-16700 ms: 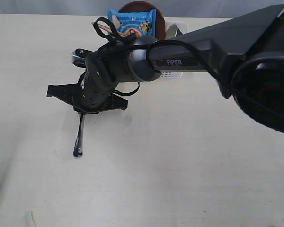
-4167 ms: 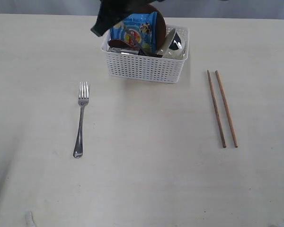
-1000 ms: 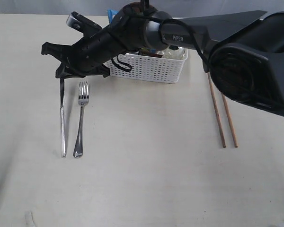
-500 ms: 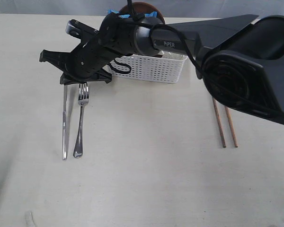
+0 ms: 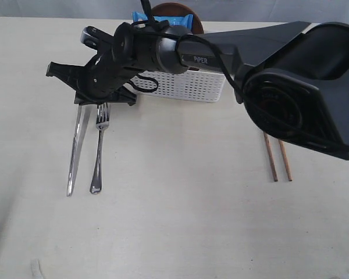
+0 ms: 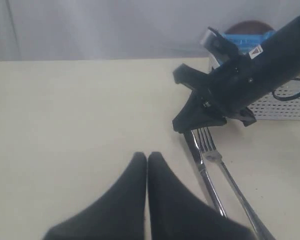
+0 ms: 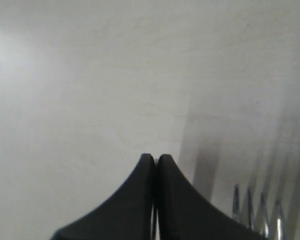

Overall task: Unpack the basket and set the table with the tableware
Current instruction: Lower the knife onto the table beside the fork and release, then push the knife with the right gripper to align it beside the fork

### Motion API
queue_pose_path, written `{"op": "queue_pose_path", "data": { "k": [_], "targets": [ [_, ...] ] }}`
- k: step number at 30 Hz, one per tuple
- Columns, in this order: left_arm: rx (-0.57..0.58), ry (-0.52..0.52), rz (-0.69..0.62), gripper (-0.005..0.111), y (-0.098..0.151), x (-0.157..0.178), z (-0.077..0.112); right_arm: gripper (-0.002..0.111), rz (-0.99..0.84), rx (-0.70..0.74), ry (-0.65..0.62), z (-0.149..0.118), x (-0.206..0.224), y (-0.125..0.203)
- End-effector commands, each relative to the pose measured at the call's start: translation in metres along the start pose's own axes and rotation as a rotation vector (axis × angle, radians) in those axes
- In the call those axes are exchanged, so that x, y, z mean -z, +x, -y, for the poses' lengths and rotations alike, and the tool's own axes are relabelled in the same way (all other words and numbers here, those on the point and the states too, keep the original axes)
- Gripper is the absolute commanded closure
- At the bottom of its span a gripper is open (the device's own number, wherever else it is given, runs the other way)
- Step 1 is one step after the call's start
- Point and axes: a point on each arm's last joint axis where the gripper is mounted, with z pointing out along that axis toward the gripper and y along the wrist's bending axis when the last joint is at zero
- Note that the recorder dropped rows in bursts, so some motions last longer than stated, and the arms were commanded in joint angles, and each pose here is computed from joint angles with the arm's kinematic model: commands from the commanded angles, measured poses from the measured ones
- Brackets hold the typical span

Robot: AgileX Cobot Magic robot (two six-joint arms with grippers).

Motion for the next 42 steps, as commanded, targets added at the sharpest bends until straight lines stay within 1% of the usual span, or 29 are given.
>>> {"op": "queue_pose_path", "data": {
  "k": [1,9,10,13,14,18,21,22,24,25,28,29,36,38,42],
  "targets": [
    [-0.007,0.006,0.001,0.107,0.001,0.000,0.000,0.108,0.011,0.018,0.021,0.002,-0.001,-0.001],
    [-0.007,0.006,0.001,0.107,0.001,0.000,0.000,0.108,0.013,0.015,0.020,0.002,-0.001,-0.002],
    [-0.007,0.006,0.001,0.107,0.001,0.000,0.000,0.102,0.013,0.010,0.020,0.002,-0.001,-0.002],
    [-0.007,0.006,0.001,0.107,0.001,0.000,0.000,0.077,0.013,0.010,0.020,0.002,-0.001,-0.002],
    [-0.007,0.006,0.001,0.107,0.001,0.000,0.000,0.074,0.013,0.010,0.020,0.002,-0.001,-0.002],
    [-0.007,0.006,0.001,0.107,0.001,0.000,0.000,0.073,0.002,0.032,0.020,0.001,0.002,-0.001],
    [-0.007,0.006,0.001,0.107,0.001,0.000,0.000,0.073,0.010,0.070,0.006,-0.009,0.015,-0.005],
    [-0.007,0.006,0.001,0.107,0.001,0.000,0.000,0.073,0.011,0.110,-0.001,-0.014,0.020,-0.005],
    [-0.007,0.006,0.001,0.107,0.001,0.000,0.000,0.075,0.003,0.180,-0.014,-0.024,0.029,-0.004],
    [-0.007,0.006,0.001,0.107,0.001,0.000,0.000,0.079,-0.004,0.217,-0.016,-0.028,0.035,-0.004],
    [-0.007,0.006,0.001,0.107,0.001,0.000,0.000,0.104,-0.043,0.354,-0.021,-0.040,0.046,0.004],
    [-0.007,0.006,0.001,0.107,0.001,0.000,0.000,0.108,-0.064,0.388,-0.025,-0.045,0.049,0.008],
    [-0.007,0.006,0.001,0.107,0.001,0.000,0.000,0.109,-0.174,0.587,0.033,-0.063,0.033,0.053],
    [-0.007,0.006,0.001,0.107,0.001,0.000,0.000,0.109,-0.166,0.610,0.039,-0.066,0.027,0.060],
    [-0.007,0.006,0.001,0.107,0.001,0.000,0.000,0.109,-0.110,0.583,0.033,-0.063,0.019,0.056]
  ]
}}
